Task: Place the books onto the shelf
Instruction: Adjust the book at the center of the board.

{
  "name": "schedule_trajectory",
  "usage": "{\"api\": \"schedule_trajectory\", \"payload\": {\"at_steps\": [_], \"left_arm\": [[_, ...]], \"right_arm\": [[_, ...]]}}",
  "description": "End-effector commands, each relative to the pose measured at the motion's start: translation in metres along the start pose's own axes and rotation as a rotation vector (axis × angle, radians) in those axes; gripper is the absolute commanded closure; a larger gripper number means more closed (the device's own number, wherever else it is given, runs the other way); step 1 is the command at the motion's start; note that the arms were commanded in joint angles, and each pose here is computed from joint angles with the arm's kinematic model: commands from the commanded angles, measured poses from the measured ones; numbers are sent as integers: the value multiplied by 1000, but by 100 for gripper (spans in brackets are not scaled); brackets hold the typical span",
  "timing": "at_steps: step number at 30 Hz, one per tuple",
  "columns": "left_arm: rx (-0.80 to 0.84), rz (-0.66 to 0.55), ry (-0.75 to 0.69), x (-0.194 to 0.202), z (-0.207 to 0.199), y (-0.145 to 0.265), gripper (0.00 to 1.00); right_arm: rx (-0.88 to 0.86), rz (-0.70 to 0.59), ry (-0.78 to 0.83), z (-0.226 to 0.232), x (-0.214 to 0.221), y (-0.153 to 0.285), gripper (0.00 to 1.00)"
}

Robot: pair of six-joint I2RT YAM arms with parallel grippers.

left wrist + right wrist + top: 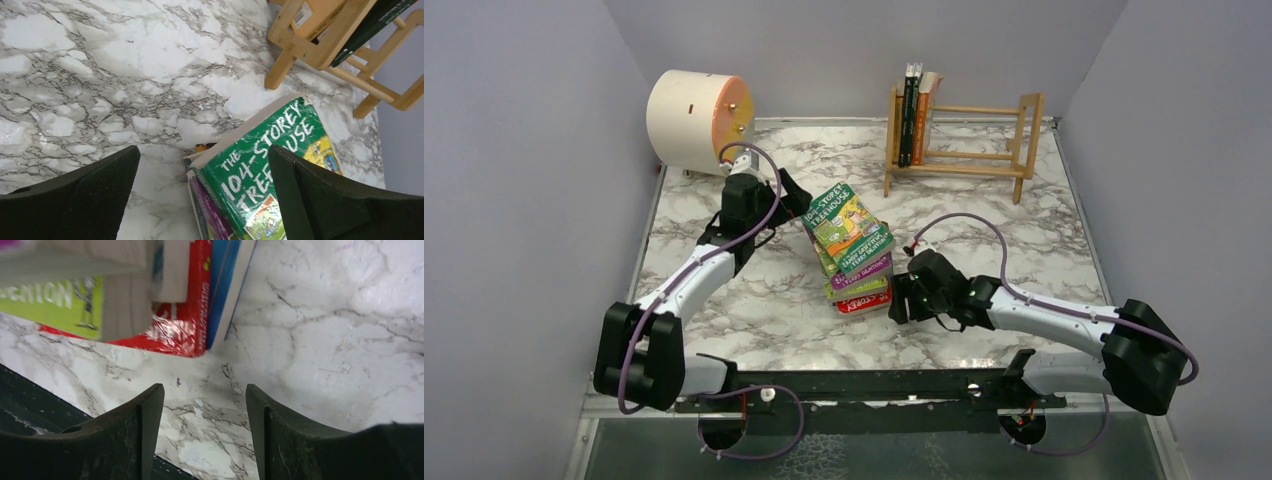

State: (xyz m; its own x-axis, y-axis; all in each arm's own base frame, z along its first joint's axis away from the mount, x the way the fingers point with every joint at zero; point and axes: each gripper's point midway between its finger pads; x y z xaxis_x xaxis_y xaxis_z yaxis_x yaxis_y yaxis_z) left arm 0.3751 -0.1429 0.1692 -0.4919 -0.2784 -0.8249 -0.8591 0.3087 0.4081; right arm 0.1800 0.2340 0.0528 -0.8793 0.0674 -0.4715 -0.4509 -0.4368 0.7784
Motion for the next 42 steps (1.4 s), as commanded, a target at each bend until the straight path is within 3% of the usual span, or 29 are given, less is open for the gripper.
{"api": "schedule_trajectory", "payload": {"at_steps": [1,10,28,42], "left_arm": [[90,-28,7,-14,-10,-16,2],[166,0,-8,-1,-15,-43,2],[105,117,45,37,17,-76,2],[150,109,61,46,8,-39,3]], "right_arm": [[2,-35,-43,-6,5,-2,41],[3,-172,-27,-14,-9,-14,40],[-38,-303,-53,-6,-32,-28,40],[58,-345,-61,-15,-47,-38,39]]}}
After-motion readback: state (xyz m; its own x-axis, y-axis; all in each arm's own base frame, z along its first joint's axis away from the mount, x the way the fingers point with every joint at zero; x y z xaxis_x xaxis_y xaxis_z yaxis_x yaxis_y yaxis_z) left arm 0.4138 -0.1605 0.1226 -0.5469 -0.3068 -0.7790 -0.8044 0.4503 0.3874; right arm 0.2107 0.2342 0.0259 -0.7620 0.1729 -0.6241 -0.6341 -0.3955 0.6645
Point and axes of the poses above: each gripper's point midway between its finger pads, its own y axis back along the fingers, its own z axis along the line the jaws close on, x = y × z, and after that the axes turned 13 degrees about -y, right-handed
